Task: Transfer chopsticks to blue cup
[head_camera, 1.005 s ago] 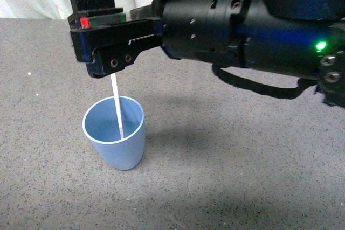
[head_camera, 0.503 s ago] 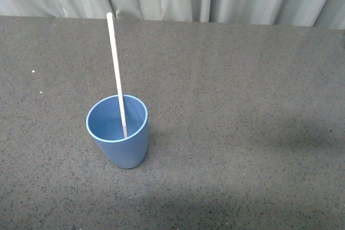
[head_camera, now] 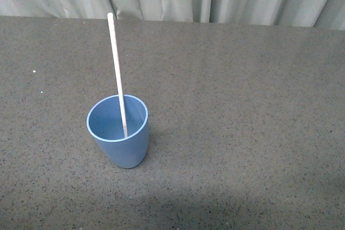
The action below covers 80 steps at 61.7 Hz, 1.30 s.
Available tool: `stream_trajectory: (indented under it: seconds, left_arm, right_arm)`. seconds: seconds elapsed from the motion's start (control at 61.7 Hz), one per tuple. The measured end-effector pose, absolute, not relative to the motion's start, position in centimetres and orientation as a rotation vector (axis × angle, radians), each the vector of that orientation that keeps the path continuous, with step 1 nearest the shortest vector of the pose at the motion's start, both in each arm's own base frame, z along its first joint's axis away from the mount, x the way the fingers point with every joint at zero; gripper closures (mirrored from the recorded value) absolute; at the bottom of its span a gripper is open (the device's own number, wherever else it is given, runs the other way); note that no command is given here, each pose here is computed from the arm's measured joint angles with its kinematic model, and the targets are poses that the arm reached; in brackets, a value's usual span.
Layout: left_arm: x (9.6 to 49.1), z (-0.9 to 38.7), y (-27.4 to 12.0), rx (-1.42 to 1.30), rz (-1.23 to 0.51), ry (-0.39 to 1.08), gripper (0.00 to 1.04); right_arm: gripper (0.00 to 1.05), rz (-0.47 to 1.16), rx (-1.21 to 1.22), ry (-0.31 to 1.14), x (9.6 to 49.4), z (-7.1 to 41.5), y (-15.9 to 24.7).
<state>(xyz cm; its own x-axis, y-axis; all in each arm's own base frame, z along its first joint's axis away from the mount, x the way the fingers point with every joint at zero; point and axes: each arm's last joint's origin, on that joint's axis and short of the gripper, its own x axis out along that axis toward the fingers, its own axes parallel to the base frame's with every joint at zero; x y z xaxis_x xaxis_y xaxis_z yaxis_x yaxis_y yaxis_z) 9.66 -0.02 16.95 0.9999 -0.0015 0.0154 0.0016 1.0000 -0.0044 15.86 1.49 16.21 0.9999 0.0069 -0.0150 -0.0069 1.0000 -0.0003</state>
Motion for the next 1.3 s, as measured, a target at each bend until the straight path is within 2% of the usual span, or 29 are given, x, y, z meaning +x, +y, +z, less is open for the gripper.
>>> stream_trajectory:
  seconds: [0.259, 1.297]
  left_arm:
    - [9.7, 17.0, 0.0, -0.004, 0.0, -0.015, 0.07]
    - [9.7, 17.0, 0.0, -0.004, -0.002, -0.015, 0.07]
  right_arm:
    - [1.04, -0.002, 0.001, 0.011, 14.2, 16.3, 0.0]
    - [1.04, 0.001, 0.001, -0.008, 11.0, 16.8, 0.0]
